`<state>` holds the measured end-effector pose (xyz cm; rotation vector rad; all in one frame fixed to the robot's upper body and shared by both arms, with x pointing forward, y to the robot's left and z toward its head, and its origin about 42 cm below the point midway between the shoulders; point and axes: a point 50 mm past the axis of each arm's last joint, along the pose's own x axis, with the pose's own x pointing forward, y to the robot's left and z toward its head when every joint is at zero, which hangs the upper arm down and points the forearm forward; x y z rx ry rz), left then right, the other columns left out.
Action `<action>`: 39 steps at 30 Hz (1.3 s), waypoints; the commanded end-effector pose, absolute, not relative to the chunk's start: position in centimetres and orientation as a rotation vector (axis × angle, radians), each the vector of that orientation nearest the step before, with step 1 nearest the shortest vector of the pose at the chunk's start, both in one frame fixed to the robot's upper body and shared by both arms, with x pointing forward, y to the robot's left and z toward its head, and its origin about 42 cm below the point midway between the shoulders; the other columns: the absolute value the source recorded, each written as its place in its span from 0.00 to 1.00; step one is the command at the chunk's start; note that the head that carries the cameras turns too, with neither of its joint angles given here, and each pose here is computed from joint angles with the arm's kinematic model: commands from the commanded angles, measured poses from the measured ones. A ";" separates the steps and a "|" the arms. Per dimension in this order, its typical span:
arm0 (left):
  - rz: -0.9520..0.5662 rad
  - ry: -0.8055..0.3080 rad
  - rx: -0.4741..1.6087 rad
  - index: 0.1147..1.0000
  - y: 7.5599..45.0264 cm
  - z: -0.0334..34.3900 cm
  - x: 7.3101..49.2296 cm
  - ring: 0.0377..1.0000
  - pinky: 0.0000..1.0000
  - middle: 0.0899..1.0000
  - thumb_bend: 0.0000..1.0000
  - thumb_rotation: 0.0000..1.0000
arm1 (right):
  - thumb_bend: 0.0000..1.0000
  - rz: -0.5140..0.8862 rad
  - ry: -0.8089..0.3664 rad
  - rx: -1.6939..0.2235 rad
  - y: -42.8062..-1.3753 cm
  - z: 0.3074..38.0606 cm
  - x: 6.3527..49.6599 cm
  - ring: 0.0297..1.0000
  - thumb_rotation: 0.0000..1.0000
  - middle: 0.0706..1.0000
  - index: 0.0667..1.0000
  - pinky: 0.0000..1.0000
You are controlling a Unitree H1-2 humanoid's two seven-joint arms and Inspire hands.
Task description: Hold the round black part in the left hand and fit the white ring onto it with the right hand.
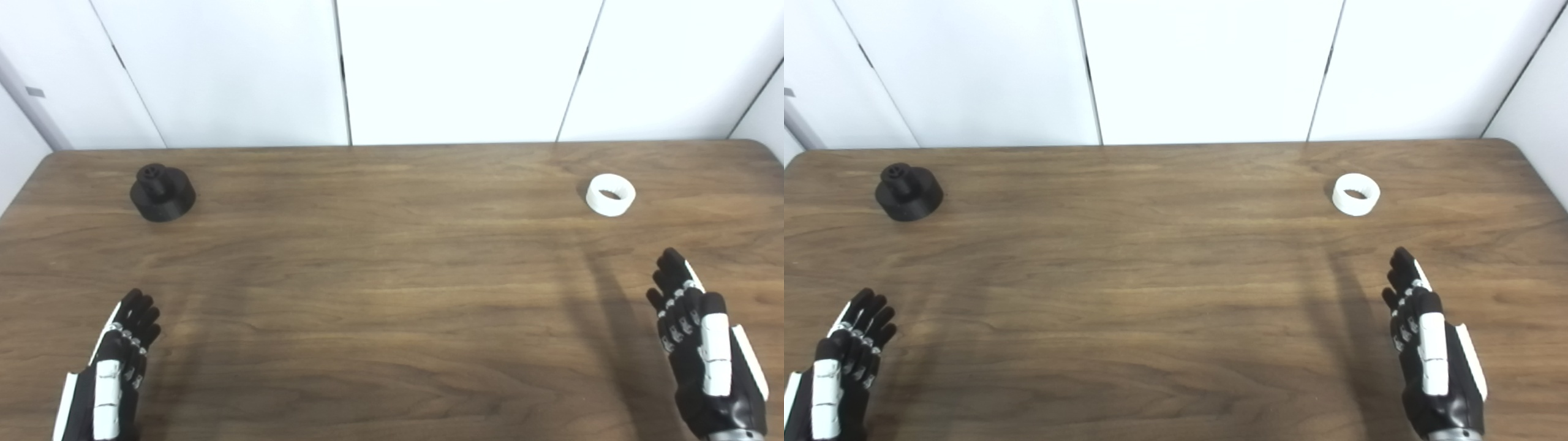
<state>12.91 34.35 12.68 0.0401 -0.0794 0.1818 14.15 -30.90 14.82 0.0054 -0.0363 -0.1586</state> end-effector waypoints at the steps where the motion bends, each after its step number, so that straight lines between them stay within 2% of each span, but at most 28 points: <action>1: 0.155 -0.117 0.074 0.93 34.2 13.7 13.2 0.94 0.95 0.94 0.67 0.88 | 0.53 -0.140 -0.107 -0.018 -31.3 15.9 14.7 1.00 1.00 0.98 0.96 1.00; 12: 0.087 -0.117 0.088 1.00 34.0 13.4 13.2 1.00 1.00 1.00 0.66 0.90 | 0.54 -0.133 -0.111 -0.013 -31.4 15.5 14.5 1.00 1.00 0.99 0.96 1.00; 19: 0.073 -0.108 0.120 1.00 33.3 13.4 13.1 1.00 1.00 1.00 0.68 0.92 | 0.53 -0.135 -0.112 -0.012 -31.7 15.4 14.4 1.00 1.00 0.99 0.96 1.00; 23: 0.084 -0.098 0.121 1.00 32.8 13.4 13.1 1.00 1.00 1.00 0.69 0.92 | 0.55 -0.138 -0.108 -0.019 -32.0 15.4 14.3 0.99 1.00 0.98 0.95 1.00; 30: 0.094 -0.098 0.107 1.00 31.8 13.4 12.9 0.99 0.99 1.00 0.65 0.93 | 0.61 -0.143 -0.096 -0.044 -32.8 15.6 14.2 1.00 1.00 0.99 0.96 1.00; 34: 0.098 -0.090 0.114 1.00 30.8 13.5 12.6 0.99 0.98 1.00 0.64 0.93 | 0.59 -0.134 -0.101 -0.051 -33.4 15.6 14.0 1.00 1.00 0.99 0.97 1.00; 37: 0.086 -0.096 0.122 1.00 30.3 13.5 12.6 0.99 0.99 1.00 0.64 0.93 | 0.64 -0.133 -0.107 -0.051 -33.8 15.5 14.1 1.00 1.00 1.00 0.98 1.00; 39: 0.088 -0.099 0.117 1.00 30.0 13.4 12.5 0.99 0.97 1.00 0.63 0.92 | 0.58 -0.132 -0.125 -0.047 -34.0 15.2 14.2 1.00 1.00 0.99 0.96 1.00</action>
